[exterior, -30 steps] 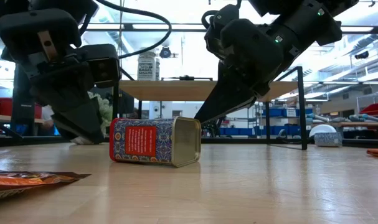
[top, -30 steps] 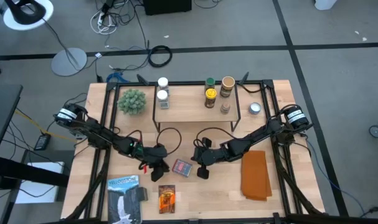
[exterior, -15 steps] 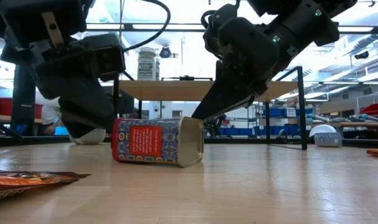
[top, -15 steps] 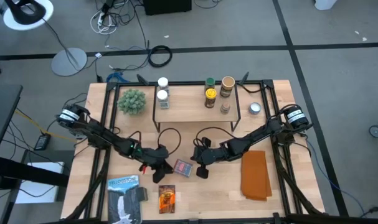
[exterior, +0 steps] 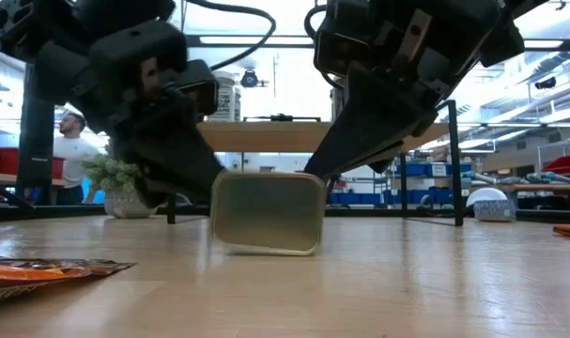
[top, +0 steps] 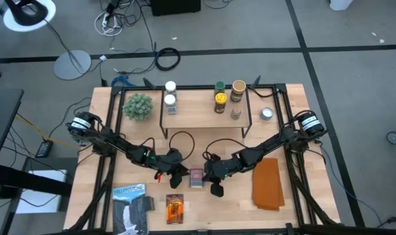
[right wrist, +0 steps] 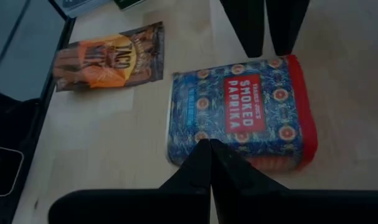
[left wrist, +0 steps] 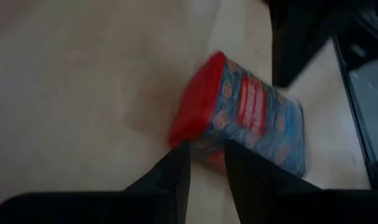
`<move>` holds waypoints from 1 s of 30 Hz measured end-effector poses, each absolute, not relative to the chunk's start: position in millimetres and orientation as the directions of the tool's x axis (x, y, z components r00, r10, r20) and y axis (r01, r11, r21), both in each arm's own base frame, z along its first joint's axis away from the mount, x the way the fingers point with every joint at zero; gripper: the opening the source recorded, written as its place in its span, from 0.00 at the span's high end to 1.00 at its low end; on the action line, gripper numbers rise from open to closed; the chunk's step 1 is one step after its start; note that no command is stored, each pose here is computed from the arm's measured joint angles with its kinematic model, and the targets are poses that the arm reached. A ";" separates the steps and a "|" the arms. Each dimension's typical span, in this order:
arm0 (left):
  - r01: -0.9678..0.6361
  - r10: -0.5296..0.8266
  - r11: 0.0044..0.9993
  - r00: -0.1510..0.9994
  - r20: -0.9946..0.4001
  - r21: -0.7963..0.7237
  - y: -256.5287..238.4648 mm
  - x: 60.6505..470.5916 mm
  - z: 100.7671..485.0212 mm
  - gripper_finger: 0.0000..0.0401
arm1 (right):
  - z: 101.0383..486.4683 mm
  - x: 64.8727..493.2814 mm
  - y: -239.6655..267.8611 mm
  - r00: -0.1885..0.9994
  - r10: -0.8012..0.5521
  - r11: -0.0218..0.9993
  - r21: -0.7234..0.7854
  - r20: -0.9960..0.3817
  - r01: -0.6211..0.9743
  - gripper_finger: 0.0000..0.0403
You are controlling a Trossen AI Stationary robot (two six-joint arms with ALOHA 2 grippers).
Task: Shelf spices
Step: Put the red seasoning can onto the shelf
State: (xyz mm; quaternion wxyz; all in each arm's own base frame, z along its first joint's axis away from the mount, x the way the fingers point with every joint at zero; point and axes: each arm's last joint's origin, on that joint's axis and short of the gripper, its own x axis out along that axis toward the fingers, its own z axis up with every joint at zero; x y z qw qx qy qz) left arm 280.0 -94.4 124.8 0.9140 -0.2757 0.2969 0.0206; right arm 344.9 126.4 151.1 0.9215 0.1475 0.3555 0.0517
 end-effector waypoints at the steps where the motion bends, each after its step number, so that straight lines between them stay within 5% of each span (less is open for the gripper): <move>1: -0.206 -0.118 0.847 0.826 -0.551 -0.490 -93.8 280.7 125.5 0.74 | 151.1 344.4 127.8 0.742 0.201 0.952 0.306 -0.640 0.007 1.00; 14: -0.150 -0.189 0.832 0.828 -0.527 -0.534 -94.0 279.3 135.7 0.74 | 171.9 336.4 124.5 0.768 0.128 0.952 0.294 -0.628 0.082 1.00; 20: -0.169 -0.179 0.840 0.810 -0.558 -0.515 -92.0 277.7 132.4 0.74 | 172.1 328.3 112.7 0.700 0.083 0.890 0.369 -0.710 0.269 1.00; 30: -0.199 -0.139 0.859 0.795 -0.590 -0.471 -89.0 276.1 129.3 0.74 | 165.0 322.9 106.1 0.612 0.109 0.840 0.402 -0.783 0.365 0.97</move>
